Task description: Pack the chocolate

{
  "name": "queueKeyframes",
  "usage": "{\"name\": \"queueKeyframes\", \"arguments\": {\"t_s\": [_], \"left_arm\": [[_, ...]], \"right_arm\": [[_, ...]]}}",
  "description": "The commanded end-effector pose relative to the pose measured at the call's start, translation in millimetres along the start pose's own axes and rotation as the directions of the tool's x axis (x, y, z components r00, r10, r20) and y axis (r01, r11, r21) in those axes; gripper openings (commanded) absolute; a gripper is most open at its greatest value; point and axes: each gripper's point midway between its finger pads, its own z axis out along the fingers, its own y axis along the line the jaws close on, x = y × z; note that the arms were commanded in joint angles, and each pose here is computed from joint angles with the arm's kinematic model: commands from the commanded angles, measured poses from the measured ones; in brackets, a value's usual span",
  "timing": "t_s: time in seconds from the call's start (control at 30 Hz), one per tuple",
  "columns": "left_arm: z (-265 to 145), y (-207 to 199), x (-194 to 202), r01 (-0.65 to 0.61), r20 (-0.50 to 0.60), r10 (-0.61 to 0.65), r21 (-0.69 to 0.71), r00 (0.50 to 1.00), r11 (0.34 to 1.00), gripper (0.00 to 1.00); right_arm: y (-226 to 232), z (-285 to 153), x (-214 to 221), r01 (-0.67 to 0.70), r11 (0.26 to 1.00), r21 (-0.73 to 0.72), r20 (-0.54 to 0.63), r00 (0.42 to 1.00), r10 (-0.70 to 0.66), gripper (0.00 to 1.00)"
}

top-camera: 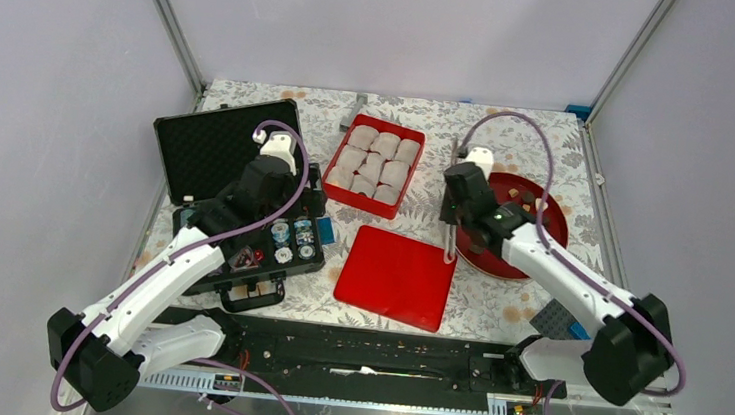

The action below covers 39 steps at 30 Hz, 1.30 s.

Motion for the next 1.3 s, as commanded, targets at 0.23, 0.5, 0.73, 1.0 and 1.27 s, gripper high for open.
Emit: {"name": "queueKeyframes", "arguments": {"t_s": [0.23,0.5,0.73,1.0,1.27], "left_arm": [[0,-13,-19,0.006,0.057,-0.009,0.056,0.998,0.998,0.99],[-5,-11,-30,0.015,0.057,-0.016,0.017,0.998,1.0,0.99],[-7,-12,-40,-0.051,0.063,0.05,0.014,0.997,0.999,0.99],[23,-22,-53,-0.141,0.034,0.141,-0.004,0.989,0.99,0.99],[41,-36,-68,-0.194,0.142,0.184,0.054,0.973,0.98,0.99]], "right_arm": [[-96,-23,21,-0.124,0.987,0.105,-0.11,0.985,0.136,0.26],[-89,-33,18,-0.15,0.988,0.043,-0.195,0.968,0.155,0.32],[-89,-34,21,-0.13,0.991,0.028,-0.265,0.955,0.132,0.36],[-92,-35,27,-0.114,0.992,0.046,-0.319,0.94,0.123,0.35],[-84,-41,25,-0.158,0.987,0.024,-0.331,0.931,0.157,0.34]]}}
